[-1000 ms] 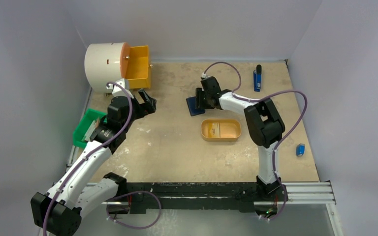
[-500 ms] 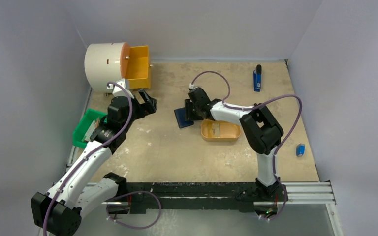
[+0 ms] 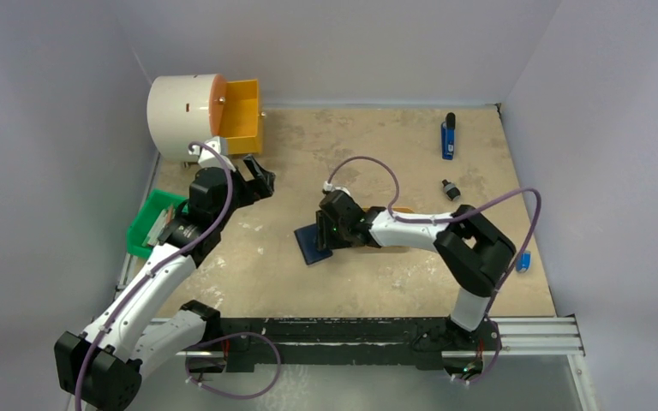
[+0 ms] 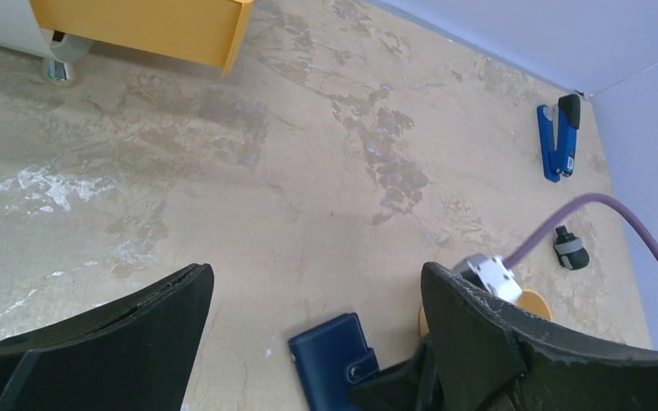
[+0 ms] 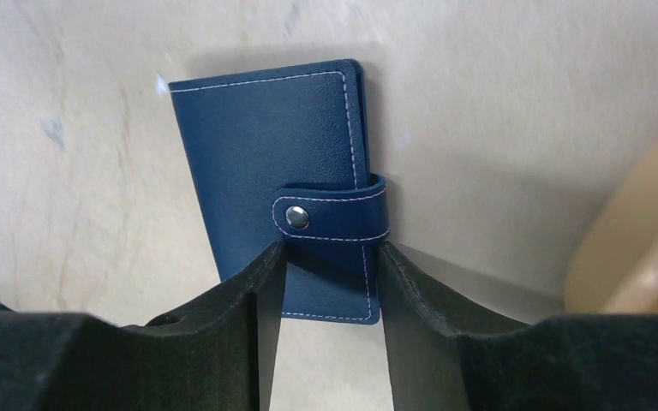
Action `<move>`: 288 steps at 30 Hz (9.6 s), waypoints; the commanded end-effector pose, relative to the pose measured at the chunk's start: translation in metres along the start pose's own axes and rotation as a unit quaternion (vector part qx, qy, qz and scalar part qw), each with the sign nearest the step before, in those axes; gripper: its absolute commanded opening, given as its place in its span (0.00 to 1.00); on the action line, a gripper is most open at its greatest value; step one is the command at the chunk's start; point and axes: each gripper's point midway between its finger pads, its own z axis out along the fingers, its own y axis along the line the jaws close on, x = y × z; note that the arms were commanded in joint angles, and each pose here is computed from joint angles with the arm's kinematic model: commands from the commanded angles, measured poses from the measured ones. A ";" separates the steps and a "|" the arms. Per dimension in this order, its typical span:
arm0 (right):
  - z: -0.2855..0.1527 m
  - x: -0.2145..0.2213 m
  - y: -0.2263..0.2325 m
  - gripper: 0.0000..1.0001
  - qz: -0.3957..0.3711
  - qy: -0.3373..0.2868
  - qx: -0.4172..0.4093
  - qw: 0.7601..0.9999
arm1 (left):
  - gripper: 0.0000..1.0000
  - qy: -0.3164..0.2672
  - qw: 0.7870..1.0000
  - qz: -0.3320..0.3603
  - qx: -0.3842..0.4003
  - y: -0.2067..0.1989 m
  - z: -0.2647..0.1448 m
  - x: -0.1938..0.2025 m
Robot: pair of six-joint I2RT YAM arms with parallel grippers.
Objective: Put the credit cards into the card holder
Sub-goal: Move the card holder to the center of the board, then open the card holder at the center of the board.
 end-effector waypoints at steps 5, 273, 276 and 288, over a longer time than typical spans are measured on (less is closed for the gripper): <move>-0.035 0.034 -0.025 0.46 0.039 -0.017 0.024 0.999 | 0.88 0.035 0.999 -0.004 0.009 -0.009 0.006 0.019; -0.113 0.057 -0.027 0.15 0.011 -0.060 0.065 0.996 | 0.25 0.240 0.967 -0.076 0.038 -0.008 -0.020 0.236; -0.121 0.047 -0.025 0.52 0.004 -0.081 0.059 0.995 | 0.26 0.242 0.966 -0.076 0.042 -0.010 -0.019 0.236; -0.152 0.015 0.064 0.65 -0.071 -0.095 -0.119 0.986 | 0.29 0.241 0.966 -0.078 0.050 -0.016 -0.019 0.233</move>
